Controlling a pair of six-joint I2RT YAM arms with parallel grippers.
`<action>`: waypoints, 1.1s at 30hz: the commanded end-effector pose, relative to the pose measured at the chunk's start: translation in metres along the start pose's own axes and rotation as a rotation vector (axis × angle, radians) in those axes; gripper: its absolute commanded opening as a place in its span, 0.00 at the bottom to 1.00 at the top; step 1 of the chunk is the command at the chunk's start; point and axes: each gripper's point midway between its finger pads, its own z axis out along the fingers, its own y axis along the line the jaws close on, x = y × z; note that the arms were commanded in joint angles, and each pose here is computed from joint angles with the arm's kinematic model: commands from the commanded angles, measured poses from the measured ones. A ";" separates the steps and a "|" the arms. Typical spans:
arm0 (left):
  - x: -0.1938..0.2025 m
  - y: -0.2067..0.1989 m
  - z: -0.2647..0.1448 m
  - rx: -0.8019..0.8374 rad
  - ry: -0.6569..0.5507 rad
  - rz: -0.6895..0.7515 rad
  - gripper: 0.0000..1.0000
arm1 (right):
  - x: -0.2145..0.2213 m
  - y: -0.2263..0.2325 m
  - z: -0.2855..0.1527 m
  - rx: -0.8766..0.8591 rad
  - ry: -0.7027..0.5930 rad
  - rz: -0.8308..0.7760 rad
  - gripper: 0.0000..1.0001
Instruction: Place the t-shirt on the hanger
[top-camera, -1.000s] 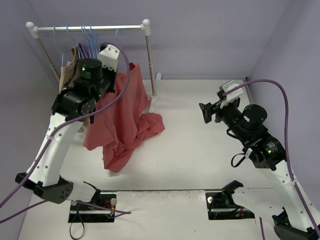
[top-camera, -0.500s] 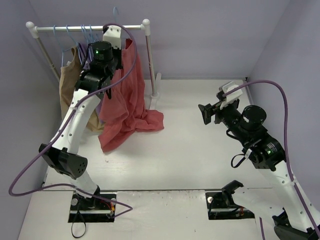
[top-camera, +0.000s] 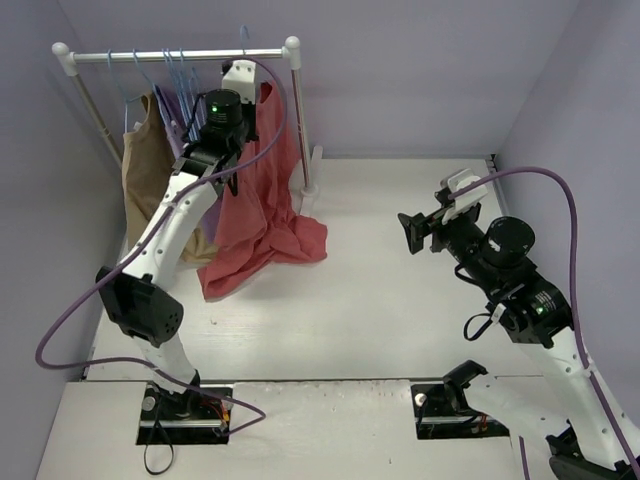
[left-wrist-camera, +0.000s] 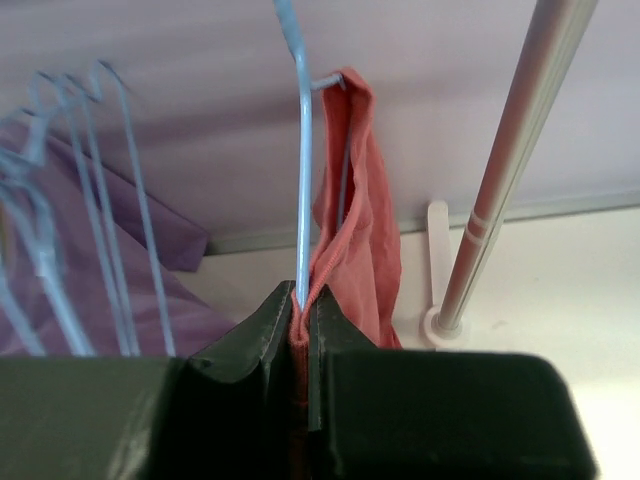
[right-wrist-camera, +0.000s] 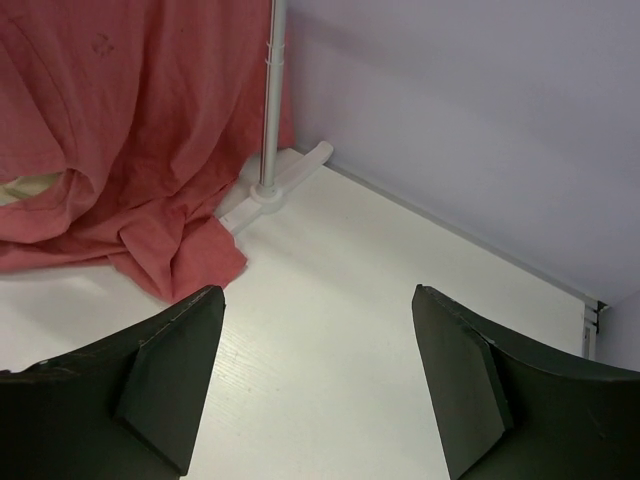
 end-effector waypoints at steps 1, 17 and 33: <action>-0.020 -0.006 0.015 0.013 -0.099 -0.055 0.00 | -0.012 -0.006 -0.001 0.035 -0.067 0.017 0.74; -0.028 0.023 -0.074 0.025 -0.082 -0.016 0.67 | 0.017 -0.019 -0.015 0.143 -0.034 0.074 0.90; 0.067 0.133 -0.332 -0.221 -0.117 -0.016 0.76 | 0.032 -0.085 -0.116 0.565 -0.188 0.222 1.00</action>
